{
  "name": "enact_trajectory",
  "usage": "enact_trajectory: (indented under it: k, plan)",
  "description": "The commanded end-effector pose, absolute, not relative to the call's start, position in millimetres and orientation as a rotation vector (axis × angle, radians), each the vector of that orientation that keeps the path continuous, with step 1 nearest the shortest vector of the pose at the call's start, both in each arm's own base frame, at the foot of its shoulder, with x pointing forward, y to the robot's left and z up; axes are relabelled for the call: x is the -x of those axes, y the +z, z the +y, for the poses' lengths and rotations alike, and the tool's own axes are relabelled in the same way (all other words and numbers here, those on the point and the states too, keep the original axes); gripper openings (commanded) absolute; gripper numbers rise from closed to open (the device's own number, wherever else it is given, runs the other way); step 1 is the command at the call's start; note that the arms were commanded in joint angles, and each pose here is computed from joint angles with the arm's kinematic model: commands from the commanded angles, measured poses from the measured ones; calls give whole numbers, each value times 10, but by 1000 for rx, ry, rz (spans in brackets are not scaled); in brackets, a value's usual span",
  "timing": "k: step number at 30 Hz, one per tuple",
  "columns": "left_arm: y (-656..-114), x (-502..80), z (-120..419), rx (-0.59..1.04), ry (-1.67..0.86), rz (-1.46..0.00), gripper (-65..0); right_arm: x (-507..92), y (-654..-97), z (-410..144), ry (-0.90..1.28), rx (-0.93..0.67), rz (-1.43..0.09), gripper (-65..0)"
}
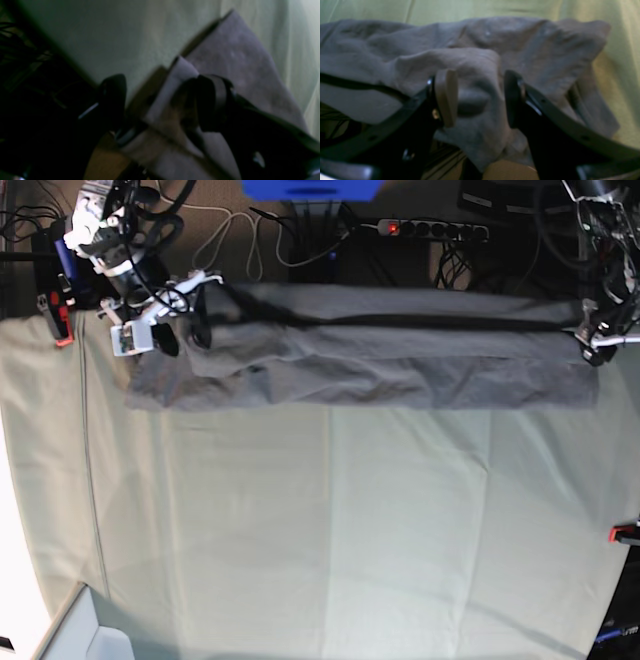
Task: Layout the t-shirt on the table in an organized manner, then fold the t-shirt properly
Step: 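Hold the shirt ends with both grippers and straighten the folded strip, then grasp the strip's middle with the left gripper and fold it toward the right gripper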
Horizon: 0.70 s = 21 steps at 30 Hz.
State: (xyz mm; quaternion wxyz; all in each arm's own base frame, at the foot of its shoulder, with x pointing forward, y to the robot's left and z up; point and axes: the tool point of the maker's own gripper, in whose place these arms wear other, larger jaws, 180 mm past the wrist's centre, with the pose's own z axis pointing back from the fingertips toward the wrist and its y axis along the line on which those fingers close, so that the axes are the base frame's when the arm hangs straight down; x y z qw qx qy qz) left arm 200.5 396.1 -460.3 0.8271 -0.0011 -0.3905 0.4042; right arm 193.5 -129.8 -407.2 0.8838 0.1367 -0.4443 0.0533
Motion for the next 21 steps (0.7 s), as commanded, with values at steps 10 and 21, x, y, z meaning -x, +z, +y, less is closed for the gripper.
enact_trajectory:
  k: [10, 21]
  plan:
    - [-4658, -2191, 3717, 43, 758, -805, -418, -1991, -3965, -1280, 120, -300, -971, -346]
    - [-4465, -2311, 3602, 12, 633, -840, -650, -2017, -3958, -1284, 123, -298, -975, -346]
